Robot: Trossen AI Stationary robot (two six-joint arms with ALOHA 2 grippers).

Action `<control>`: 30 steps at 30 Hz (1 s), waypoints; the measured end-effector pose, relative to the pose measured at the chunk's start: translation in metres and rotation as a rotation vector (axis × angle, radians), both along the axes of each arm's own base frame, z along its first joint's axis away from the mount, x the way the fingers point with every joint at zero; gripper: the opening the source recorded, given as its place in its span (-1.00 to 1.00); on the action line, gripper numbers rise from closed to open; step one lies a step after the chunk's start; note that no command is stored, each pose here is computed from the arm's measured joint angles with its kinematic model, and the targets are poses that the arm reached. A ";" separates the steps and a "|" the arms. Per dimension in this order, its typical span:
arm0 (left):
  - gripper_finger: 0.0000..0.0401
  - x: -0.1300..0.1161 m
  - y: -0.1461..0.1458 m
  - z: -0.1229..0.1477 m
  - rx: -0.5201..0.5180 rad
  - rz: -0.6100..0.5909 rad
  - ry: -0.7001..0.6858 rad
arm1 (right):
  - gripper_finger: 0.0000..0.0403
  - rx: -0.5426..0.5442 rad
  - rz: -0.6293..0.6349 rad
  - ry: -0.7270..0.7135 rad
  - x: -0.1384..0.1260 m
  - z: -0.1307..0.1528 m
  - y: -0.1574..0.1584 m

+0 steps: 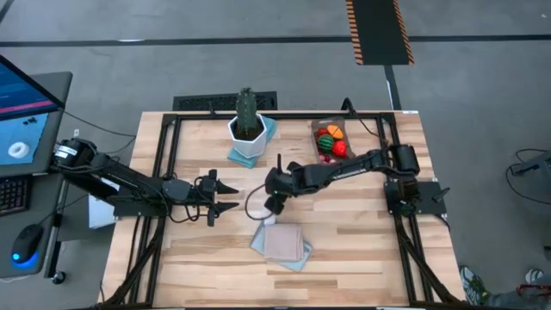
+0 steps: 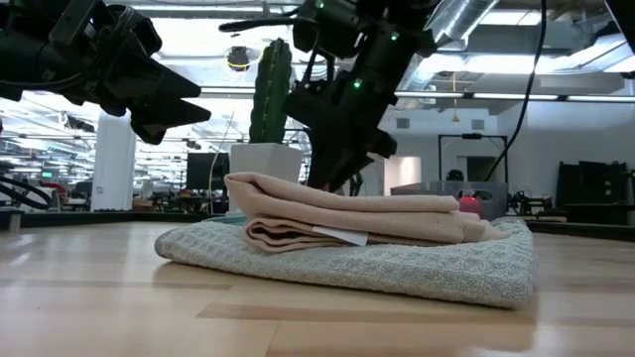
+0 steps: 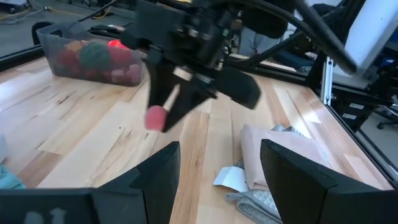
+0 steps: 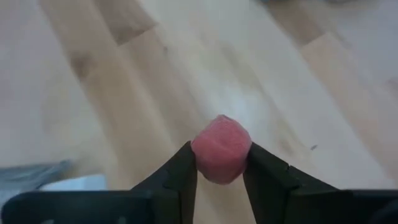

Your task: Pick and placing Produce into tupperware

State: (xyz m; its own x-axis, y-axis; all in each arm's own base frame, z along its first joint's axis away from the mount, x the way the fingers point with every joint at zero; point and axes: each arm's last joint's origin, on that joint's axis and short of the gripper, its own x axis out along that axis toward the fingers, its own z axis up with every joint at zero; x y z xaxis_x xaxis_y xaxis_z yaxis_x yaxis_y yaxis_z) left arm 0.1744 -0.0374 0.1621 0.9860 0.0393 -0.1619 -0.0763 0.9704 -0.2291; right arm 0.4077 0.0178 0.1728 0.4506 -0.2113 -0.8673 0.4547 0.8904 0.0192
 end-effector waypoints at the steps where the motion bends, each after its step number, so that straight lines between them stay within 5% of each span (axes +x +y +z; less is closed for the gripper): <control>1: 0.06 0.000 0.000 0.000 0.000 0.000 0.000 | -0.35 -0.004 0.002 -0.001 0.001 0.001 -0.004; 10: 0.06 0.000 0.000 0.000 0.000 0.000 0.000 | -0.38 0.076 0.153 -0.135 0.020 0.025 -0.012; 19: 0.06 0.000 0.000 0.000 -0.001 0.000 -0.004 | -0.39 0.001 0.270 -0.156 0.032 0.081 -0.014; 30: 0.06 0.000 0.000 0.000 -0.001 0.000 -0.001 | -0.39 -0.037 0.254 -0.198 0.003 0.146 -0.036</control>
State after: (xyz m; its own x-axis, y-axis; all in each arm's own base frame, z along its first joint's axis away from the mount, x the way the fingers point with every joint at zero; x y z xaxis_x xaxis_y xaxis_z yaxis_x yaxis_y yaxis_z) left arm 0.1744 -0.0375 0.1622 0.9862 0.0390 -0.1607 -0.0758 0.9703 -0.2298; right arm 0.4111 -0.0179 0.3192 0.6519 -0.1003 -0.7517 0.2089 0.9766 0.0509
